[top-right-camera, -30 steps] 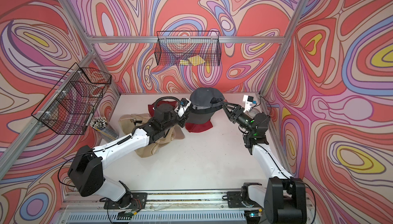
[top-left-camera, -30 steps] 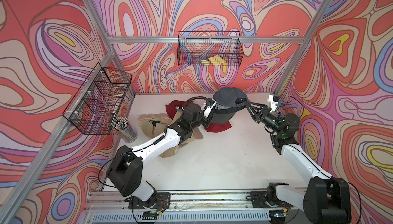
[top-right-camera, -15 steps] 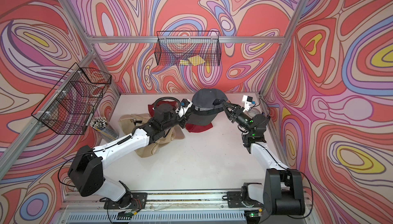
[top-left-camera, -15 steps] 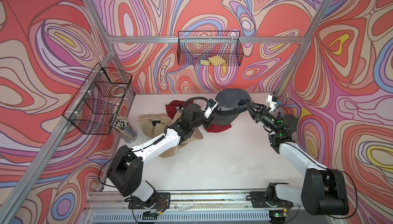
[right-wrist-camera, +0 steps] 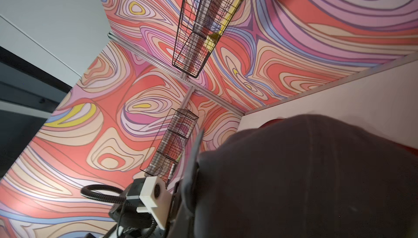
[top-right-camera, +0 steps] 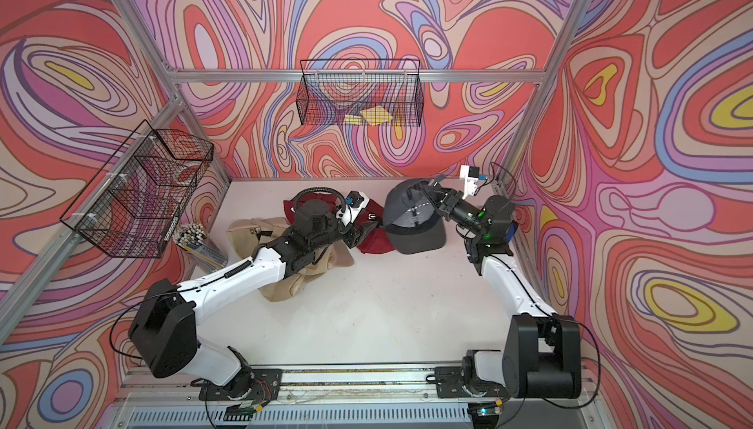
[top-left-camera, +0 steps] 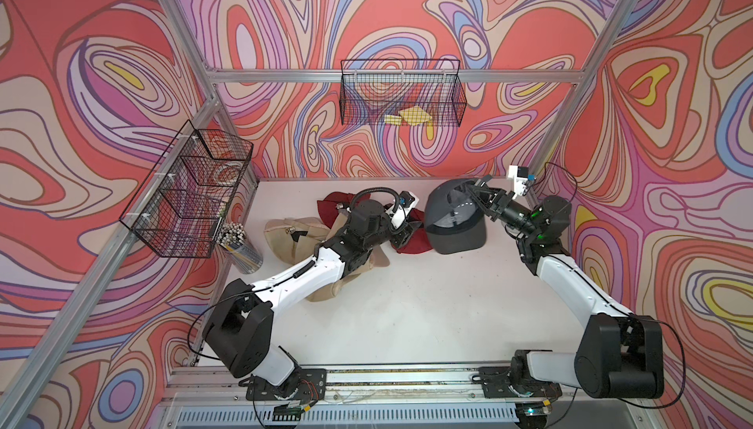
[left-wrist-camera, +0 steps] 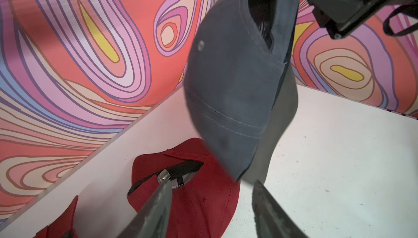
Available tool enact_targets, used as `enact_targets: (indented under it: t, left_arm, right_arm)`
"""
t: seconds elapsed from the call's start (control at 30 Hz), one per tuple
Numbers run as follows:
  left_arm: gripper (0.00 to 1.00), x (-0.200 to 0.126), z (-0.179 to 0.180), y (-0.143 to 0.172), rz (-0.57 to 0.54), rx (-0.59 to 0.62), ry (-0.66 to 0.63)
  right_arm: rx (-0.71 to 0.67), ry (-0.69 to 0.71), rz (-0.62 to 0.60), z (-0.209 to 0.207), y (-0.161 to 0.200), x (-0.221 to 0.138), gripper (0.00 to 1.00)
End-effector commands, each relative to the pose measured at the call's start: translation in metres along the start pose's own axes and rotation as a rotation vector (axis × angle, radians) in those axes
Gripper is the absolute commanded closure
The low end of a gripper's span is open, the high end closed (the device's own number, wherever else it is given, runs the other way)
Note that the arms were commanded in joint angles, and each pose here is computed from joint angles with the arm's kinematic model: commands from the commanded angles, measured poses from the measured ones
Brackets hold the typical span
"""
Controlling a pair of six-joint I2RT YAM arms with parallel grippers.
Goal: Open the adjustable buckle of the baseball cap
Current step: Pick up the baseball cap from the center of the board.
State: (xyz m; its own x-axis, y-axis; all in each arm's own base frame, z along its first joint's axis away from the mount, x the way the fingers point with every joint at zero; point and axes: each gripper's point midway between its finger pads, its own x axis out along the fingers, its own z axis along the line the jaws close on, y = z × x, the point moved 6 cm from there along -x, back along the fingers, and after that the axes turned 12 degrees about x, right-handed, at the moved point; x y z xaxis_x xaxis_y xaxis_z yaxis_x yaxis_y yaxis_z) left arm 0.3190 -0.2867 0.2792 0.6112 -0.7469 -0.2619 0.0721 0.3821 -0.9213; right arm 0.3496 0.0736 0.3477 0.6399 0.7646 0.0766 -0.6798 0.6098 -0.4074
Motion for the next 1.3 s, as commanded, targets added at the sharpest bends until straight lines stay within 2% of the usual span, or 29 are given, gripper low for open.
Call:
enact_targets:
  t: [0.0,0.13,0.27,0.37,0.53,0.8,1.0,1.27]
  left_arm:
    - [0.31,-0.016,-0.001,-0.014,-0.048,0.042,0.009]
    - [0.26,-0.025,-0.005,-0.020,-0.039,0.078,0.056]
    - [0.24,-0.034,-0.007,-0.029,-0.023,0.107,0.096]
    - [0.23,-0.037,-0.011,-0.033,-0.028,0.131,0.140]
    - [0.23,-0.034,-0.021,-0.034,-0.031,0.138,0.243]
    - [0.23,-0.029,-0.030,-0.032,-0.050,0.135,0.335]
    - [0.21,-0.025,-0.042,-0.029,-0.107,0.222,0.434]
    - [0.21,-0.021,-0.038,-0.023,-0.079,0.292,0.395]
  right_arm:
    - [-0.158,0.101,0.093,-0.006,0.000,0.004,1.00]
    - [-0.272,0.108,0.177,0.002,-0.003,0.009,1.00]
    - [-0.386,0.208,0.252,-0.012,-0.001,0.007,1.00]
    - [-0.414,0.226,0.305,-0.022,0.004,0.007,1.00]
    - [-0.423,0.134,0.345,-0.023,0.012,0.009,1.00]
    - [-0.476,0.036,0.461,-0.021,0.041,0.017,1.00]
    - [-0.463,0.069,0.546,-0.040,0.058,0.018,1.00]
    - [-0.472,0.129,0.632,-0.056,0.079,0.024,1.00]
